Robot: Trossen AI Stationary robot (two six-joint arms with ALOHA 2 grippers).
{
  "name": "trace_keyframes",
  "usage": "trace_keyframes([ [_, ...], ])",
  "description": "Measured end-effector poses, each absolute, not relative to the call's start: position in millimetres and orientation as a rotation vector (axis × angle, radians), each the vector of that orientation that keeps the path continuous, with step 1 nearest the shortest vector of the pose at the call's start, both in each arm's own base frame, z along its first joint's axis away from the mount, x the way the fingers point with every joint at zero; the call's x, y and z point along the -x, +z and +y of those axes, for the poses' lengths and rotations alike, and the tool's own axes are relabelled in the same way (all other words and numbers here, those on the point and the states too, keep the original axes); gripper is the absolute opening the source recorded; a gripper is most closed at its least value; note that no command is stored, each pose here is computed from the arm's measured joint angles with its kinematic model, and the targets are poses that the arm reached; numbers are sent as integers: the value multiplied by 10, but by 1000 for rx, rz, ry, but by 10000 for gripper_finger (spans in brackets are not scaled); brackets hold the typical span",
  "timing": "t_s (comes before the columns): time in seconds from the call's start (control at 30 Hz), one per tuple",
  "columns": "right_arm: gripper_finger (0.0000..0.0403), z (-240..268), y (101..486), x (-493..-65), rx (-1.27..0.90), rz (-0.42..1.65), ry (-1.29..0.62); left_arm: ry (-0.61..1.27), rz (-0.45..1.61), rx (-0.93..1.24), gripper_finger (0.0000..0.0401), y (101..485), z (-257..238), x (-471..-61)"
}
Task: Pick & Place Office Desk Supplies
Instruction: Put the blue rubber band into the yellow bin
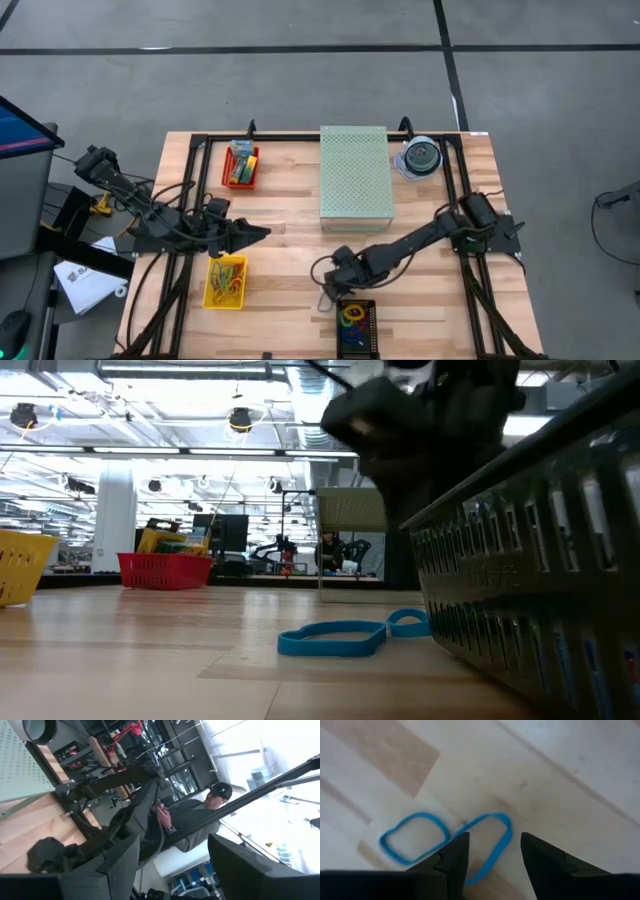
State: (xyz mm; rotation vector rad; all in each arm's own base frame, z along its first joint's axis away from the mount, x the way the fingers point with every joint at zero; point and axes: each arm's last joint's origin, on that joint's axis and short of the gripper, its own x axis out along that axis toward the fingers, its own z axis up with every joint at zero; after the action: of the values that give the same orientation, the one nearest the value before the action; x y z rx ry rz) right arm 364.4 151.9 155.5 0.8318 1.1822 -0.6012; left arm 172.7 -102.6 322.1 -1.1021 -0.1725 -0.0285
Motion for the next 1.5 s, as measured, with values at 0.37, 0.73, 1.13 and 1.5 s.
trace_keyframes([
  [0.37, 180, 1524, 1365, -3704, -850, 1184, -642, -32, -179, 1107, 231, 3228, -1024, -1726],
  [0.73, 142, 1503, 1339, -3701, -843, 1170, -682, -36, -186, 1113, 231, 3237, -1023, -1724],
  [1.13, 9, 1435, 1325, -3692, -784, 1201, -678, -39, -190, 1116, 231, 3241, -1023, -1724],
  [1.5, 2, 1737, 2092, -3946, -601, 991, -500, -71, -127, 1075, 231, 3198, -1047, -1729],
])
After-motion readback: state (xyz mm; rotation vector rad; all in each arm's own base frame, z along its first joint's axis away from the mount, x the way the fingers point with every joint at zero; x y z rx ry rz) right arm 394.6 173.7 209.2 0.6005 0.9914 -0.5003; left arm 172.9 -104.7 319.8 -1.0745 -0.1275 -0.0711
